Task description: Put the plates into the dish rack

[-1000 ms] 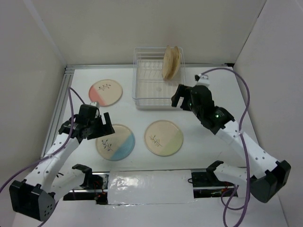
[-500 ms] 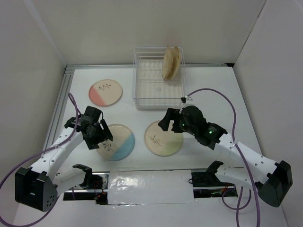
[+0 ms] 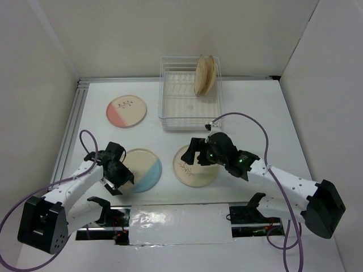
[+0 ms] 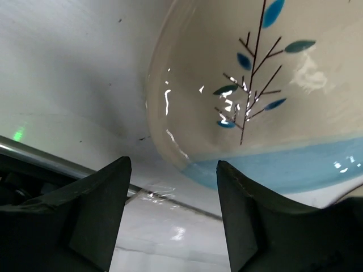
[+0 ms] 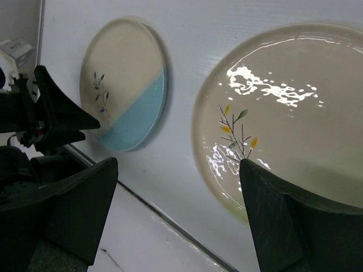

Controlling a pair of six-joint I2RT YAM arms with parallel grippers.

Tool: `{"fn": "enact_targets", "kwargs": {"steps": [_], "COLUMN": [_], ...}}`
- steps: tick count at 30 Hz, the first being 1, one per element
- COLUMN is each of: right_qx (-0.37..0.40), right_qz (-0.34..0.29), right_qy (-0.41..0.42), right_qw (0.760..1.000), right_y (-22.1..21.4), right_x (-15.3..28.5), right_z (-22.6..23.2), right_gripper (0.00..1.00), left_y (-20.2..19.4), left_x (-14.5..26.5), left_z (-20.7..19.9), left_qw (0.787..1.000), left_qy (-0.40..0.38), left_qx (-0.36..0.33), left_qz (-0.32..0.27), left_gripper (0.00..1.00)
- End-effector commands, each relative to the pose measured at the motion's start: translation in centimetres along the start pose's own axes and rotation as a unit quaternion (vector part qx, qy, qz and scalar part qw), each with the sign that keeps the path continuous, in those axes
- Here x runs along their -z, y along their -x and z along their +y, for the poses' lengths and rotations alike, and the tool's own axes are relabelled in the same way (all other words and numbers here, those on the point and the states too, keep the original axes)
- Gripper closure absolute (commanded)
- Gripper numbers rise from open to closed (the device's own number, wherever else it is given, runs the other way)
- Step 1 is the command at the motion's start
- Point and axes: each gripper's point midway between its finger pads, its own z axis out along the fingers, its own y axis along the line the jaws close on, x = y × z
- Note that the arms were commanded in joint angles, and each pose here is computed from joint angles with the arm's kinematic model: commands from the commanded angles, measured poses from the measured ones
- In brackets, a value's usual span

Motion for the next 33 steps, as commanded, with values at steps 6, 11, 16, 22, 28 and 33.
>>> {"fn": "enact_targets", "kwargs": {"steps": [6, 11, 16, 22, 28, 33], "right_qx": [-0.043, -0.083, -0.138, -0.183, -0.228, -0.282], "right_qz": [-0.013, -0.012, -0.012, -0.012, 0.007, 0.023], "right_qy": [0.072, 0.075, 0.088, 0.113, 0.131, 0.154], "right_qw": [0.996, 0.994, 0.987, 0.977, 0.965, 0.947], "right_y": [-1.0, -1.8, -2.5, -2.9, -4.5, -7.0], "right_x": [-0.6, -0.9, -1.0, -1.1, -2.3, -2.8], "right_z": [3.2, 3.2, 3.7, 4.7, 5.3, 6.6], "right_gripper": [0.06, 0.06, 0.06, 0.04, 0.01, 0.01], "left_y": [1.1, 0.6, 0.6, 1.3, 2.1, 2.9], "left_x": [-1.9, -3.2, -3.5, -2.8, -1.6, 0.6], "left_z": [-1.6, -1.0, -0.9, -1.9, -2.7, -4.3], "left_qw": [0.999, 0.999, 0.999, 0.997, 0.997, 0.995], "left_qy": [-0.020, -0.006, -0.016, -0.039, -0.047, -0.072], "left_qx": [0.035, 0.045, 0.050, 0.050, 0.045, 0.045], "left_qz": [-0.024, -0.013, -0.017, -0.033, -0.044, -0.056], "left_gripper": [0.39, 0.41, 0.59, 0.84, 1.00, 1.00]}}
